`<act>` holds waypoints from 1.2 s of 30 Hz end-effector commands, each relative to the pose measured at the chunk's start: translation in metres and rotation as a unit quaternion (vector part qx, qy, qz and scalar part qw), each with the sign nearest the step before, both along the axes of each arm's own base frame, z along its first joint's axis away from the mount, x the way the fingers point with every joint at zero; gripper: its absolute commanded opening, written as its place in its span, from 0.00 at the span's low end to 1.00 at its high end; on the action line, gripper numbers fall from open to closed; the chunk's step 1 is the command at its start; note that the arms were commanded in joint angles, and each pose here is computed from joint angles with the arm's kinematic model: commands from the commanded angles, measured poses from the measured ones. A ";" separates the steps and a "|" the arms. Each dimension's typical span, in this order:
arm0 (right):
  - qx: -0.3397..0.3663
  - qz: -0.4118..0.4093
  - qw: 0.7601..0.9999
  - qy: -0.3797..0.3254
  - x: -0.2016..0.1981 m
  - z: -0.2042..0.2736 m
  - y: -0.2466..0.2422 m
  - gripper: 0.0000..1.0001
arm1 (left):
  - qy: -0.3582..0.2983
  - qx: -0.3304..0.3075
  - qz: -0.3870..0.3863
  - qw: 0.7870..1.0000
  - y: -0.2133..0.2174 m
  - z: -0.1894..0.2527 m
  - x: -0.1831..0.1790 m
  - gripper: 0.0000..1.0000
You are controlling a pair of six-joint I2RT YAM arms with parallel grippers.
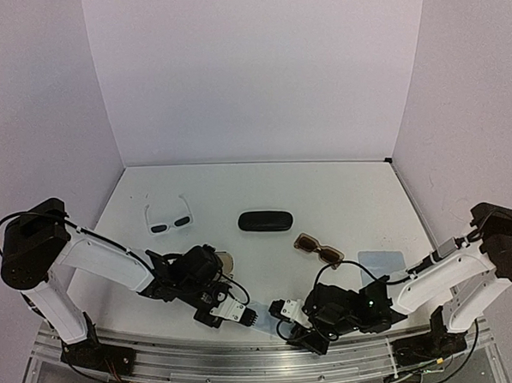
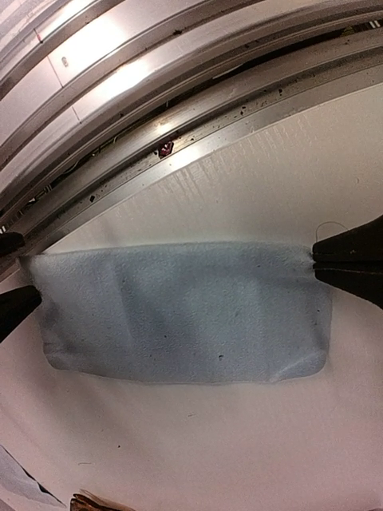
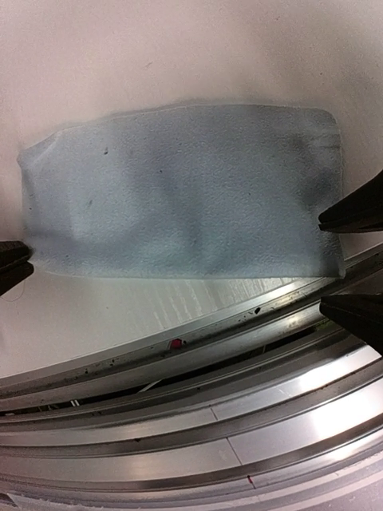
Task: Organize the sunglasses
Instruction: Pick up the glasses cleaning cloth from the center of the board.
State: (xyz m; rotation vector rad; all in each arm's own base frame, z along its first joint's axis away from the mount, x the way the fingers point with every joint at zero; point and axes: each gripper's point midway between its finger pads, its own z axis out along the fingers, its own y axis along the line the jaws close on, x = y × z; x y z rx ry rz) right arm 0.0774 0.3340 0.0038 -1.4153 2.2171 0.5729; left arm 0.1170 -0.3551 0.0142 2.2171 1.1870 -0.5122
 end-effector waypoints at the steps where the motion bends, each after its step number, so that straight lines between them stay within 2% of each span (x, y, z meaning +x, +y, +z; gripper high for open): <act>1: 0.007 -0.009 1.000 -0.006 0.005 0.003 0.012 0.26 | -0.002 -0.004 -0.004 1.000 -0.002 0.001 -0.001 0.00; 6: 0.004 -0.012 1.000 -0.007 0.006 0.001 0.012 0.20 | 0.002 0.000 0.000 1.000 -0.001 0.002 -0.002 0.00; 11: 0.004 -0.010 1.000 -0.001 0.004 0.002 0.011 0.04 | 0.021 0.012 0.013 1.000 -0.001 0.005 -0.002 0.00; 13: 0.005 -0.007 1.000 0.003 0.002 0.004 0.012 0.00 | 0.029 0.016 0.024 0.999 -0.001 0.009 -0.002 0.00; 24: 0.044 -0.004 0.999 0.022 0.002 0.037 0.020 0.00 | 0.080 0.015 0.057 0.995 -0.005 0.033 -0.006 0.00; 29: 0.059 -0.014 0.998 0.031 0.011 0.052 0.021 0.00 | 0.080 -0.007 0.062 0.995 -0.010 0.049 -0.005 0.00; 36: 0.073 -0.023 0.996 0.042 0.024 0.068 0.018 0.00 | 0.092 0.003 0.077 0.993 -0.005 0.054 -0.001 0.00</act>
